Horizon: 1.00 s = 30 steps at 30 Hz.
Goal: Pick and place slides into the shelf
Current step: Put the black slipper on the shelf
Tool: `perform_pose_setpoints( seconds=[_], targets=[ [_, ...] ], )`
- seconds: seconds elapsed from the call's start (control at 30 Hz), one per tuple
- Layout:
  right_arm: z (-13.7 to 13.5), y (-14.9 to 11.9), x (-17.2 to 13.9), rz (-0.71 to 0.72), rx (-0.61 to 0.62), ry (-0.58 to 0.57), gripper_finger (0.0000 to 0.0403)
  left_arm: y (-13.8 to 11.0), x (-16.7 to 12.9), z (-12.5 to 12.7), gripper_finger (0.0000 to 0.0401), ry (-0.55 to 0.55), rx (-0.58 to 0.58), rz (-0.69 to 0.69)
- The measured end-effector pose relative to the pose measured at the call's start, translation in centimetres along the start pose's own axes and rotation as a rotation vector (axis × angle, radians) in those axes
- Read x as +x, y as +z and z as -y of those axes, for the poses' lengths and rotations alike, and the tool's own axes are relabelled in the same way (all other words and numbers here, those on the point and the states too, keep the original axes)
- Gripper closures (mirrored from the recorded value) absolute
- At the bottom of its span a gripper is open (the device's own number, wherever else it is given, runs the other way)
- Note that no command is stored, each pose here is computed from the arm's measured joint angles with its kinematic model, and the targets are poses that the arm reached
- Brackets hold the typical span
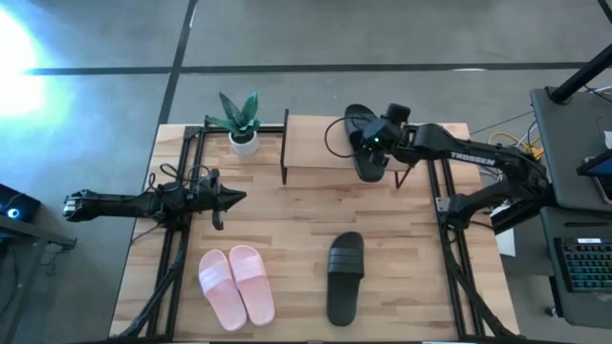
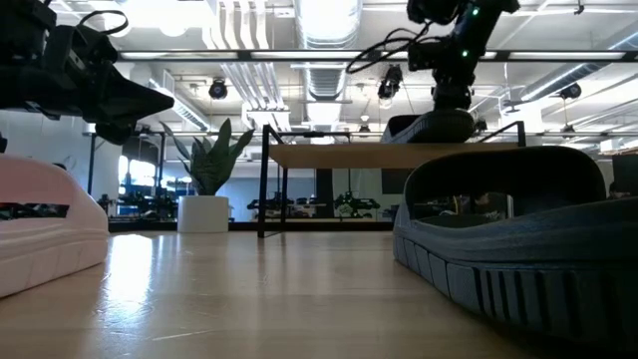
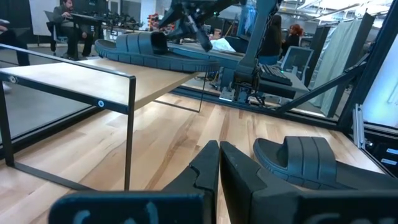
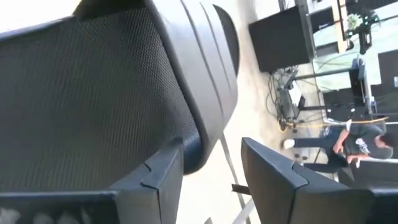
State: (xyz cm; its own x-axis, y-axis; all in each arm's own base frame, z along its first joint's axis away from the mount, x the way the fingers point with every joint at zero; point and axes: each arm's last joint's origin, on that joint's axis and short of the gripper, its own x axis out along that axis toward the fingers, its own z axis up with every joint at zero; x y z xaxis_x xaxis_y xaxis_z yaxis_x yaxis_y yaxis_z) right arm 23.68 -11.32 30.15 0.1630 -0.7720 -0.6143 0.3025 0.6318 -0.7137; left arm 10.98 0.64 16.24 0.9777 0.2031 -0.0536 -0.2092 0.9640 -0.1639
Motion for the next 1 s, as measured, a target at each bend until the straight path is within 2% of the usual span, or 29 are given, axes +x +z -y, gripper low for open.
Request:
perform_pose_setpoints(
  seconds=[0.17,0.37,0.47,0.6,0.83,1.0],
  targets=[
    [0.0,-0.9,-2.2,0.051,0.068,0.104,0.025,0.0,0.0,0.0,0.0401,0.0,0.0,0.0],
    [-3.1,-1.7,-6.0,0.088,0.182,0.504,0.025,0.0,0.0,0.0,0.0401,0.0,0.0,0.0],
    [-5.3,-1.4,-8.3,0.116,0.204,0.617,0.025,0.0,0.0,0.0,0.0401,0.0,0.0,0.0],
    [-8.7,-1.2,-11.4,0.171,0.177,0.692,0.025,0.0,0.0,0.0,0.0401,0.0,0.0,0.0],
    [-14.1,-2.0,-14.9,0.144,0.179,0.732,0.025,0.0,0.0,0.0,0.0401,0.0,0.0,0.0],
    [-18.6,-3.3,-16.9,0.118,0.079,0.754,0.025,0.0,0.0,0.0,0.0401,0.0,0.0,0.0]
  ],
)
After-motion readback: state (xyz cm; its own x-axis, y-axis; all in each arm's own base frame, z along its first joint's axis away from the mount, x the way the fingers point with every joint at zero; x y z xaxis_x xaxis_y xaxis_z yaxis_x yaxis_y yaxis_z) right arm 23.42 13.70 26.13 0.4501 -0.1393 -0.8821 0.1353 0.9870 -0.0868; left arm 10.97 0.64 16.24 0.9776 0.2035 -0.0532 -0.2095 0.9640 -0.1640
